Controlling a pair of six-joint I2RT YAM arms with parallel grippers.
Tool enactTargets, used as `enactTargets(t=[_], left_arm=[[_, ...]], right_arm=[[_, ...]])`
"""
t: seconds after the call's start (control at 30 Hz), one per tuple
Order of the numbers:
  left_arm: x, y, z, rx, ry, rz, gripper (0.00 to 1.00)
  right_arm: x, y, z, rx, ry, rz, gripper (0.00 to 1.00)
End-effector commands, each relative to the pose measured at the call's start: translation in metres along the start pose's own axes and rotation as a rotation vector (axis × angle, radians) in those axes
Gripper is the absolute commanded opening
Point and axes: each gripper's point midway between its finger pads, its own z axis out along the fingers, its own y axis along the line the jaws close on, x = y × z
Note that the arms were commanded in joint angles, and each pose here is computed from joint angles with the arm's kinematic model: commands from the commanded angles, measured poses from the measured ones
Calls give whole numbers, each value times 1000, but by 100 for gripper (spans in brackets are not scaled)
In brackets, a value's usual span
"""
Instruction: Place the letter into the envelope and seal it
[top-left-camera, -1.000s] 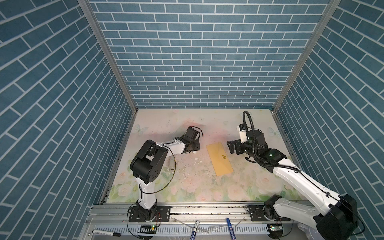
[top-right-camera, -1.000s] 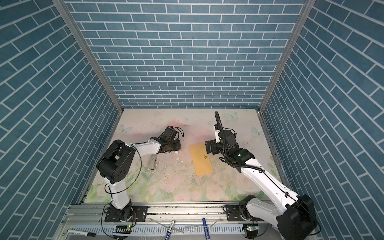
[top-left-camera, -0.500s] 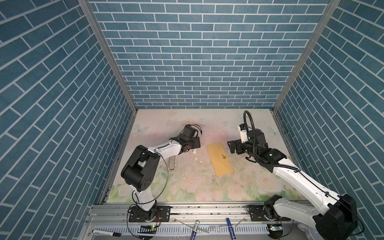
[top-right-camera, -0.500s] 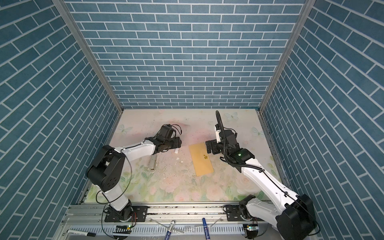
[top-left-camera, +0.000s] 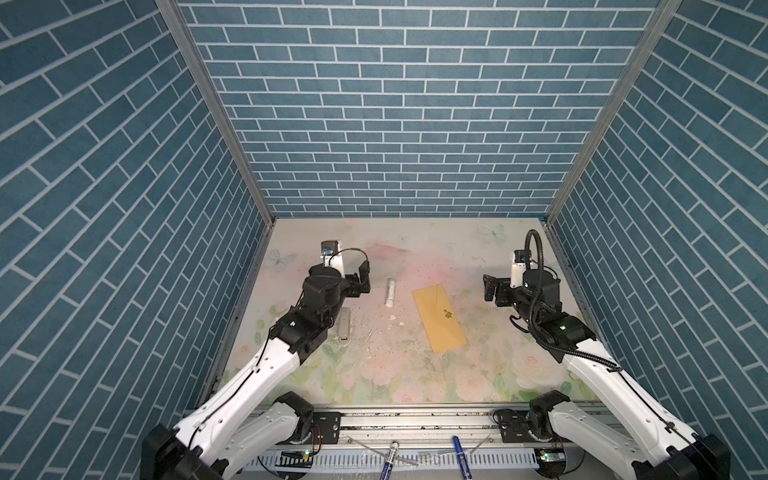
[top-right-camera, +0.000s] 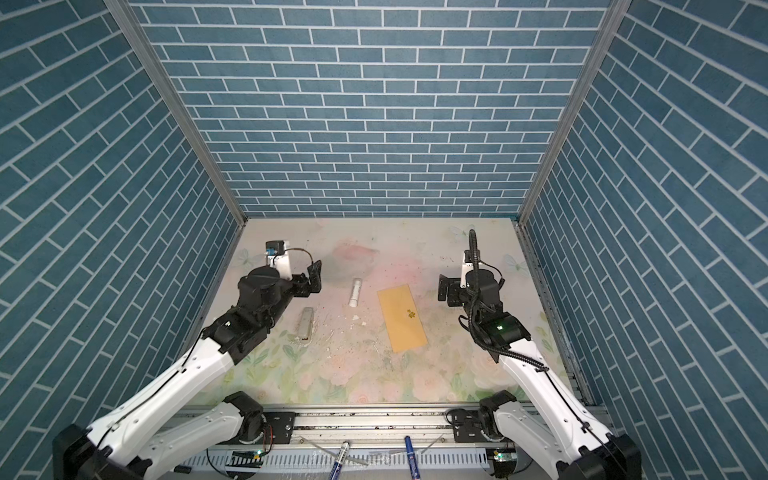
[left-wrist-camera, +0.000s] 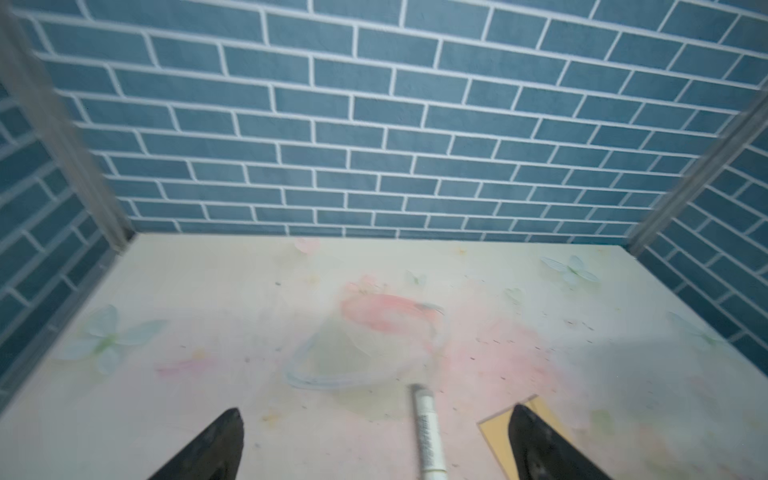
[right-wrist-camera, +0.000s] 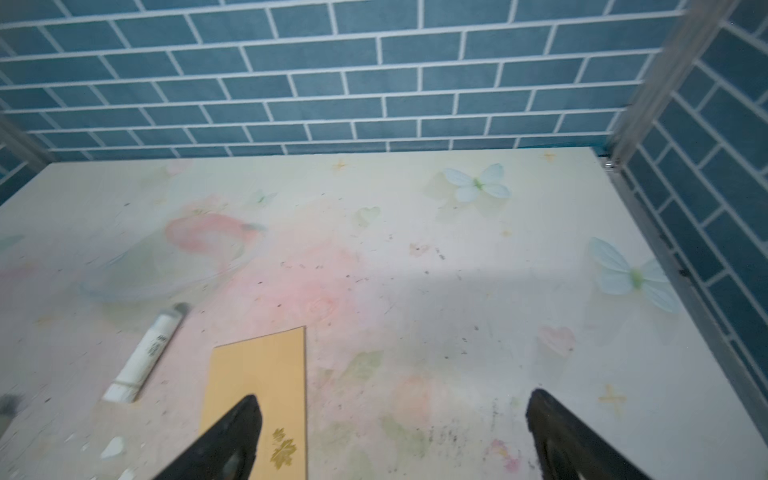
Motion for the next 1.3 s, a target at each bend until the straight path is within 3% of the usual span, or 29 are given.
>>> enactTargets(t=[0.0,0.23,0.47,0.77,1.27], left_arm=[[16,48,-9,-232,-52,172,100],[52,100,-11,-412,-107,245,100],[88,131,11,-400,-98,164,100],[110,133,48,-326,-65,175,100],[135,141,92,-274,34,183,100]], right_arm=[[5,-46,2,196,-49,5,99],[35,-108,14,434,-45,34,99],[59,-135,47,509,-55,-2,95],[61,-126,85,399,-102,-78,97],[82,-127,112,256,-82,-5,97]])
